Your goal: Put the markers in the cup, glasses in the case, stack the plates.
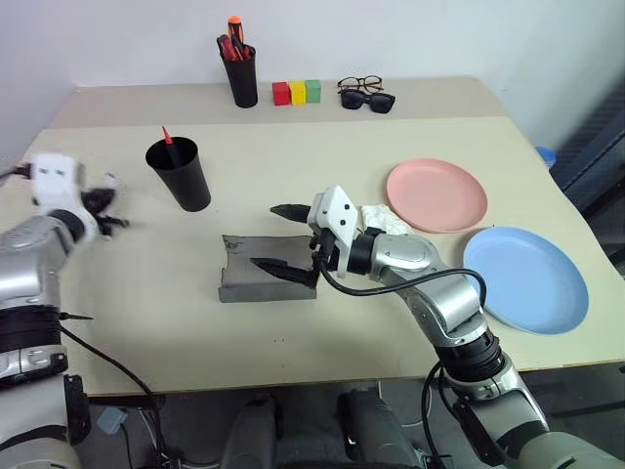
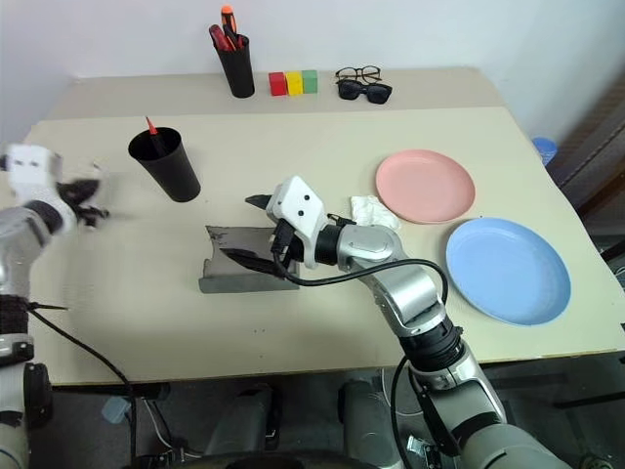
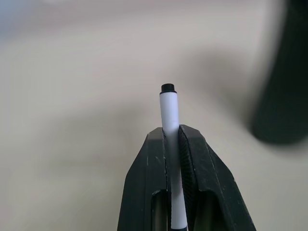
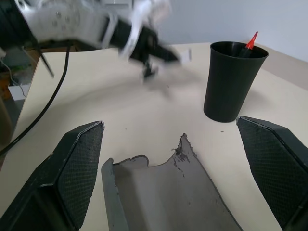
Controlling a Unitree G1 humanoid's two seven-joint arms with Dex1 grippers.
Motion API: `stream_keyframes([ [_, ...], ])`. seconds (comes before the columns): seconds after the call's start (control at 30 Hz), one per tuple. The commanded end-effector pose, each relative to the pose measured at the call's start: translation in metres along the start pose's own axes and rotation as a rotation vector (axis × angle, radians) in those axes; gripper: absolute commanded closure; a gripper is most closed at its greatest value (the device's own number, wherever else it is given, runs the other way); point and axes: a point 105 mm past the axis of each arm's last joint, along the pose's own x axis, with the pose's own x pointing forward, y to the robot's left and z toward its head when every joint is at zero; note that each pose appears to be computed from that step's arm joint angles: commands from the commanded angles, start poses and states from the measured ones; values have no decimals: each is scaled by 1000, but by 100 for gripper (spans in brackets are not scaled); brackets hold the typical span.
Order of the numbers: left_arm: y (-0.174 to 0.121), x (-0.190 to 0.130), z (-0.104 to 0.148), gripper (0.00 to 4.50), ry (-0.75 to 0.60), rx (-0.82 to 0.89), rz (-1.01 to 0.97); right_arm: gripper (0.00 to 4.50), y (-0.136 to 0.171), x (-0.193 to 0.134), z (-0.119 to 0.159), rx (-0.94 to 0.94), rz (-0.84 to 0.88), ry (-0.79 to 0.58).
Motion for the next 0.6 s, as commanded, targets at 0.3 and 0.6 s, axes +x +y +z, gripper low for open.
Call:
stream_keyframes([
  [0.3, -82, 3, 121, 446, -588, 8, -40, 0, 3, 12, 18, -50, 47, -80],
  [0.6, -107, 31, 73, 446, -487, 19, -96, 0, -1, 9, 19, -54, 6, -86],
])
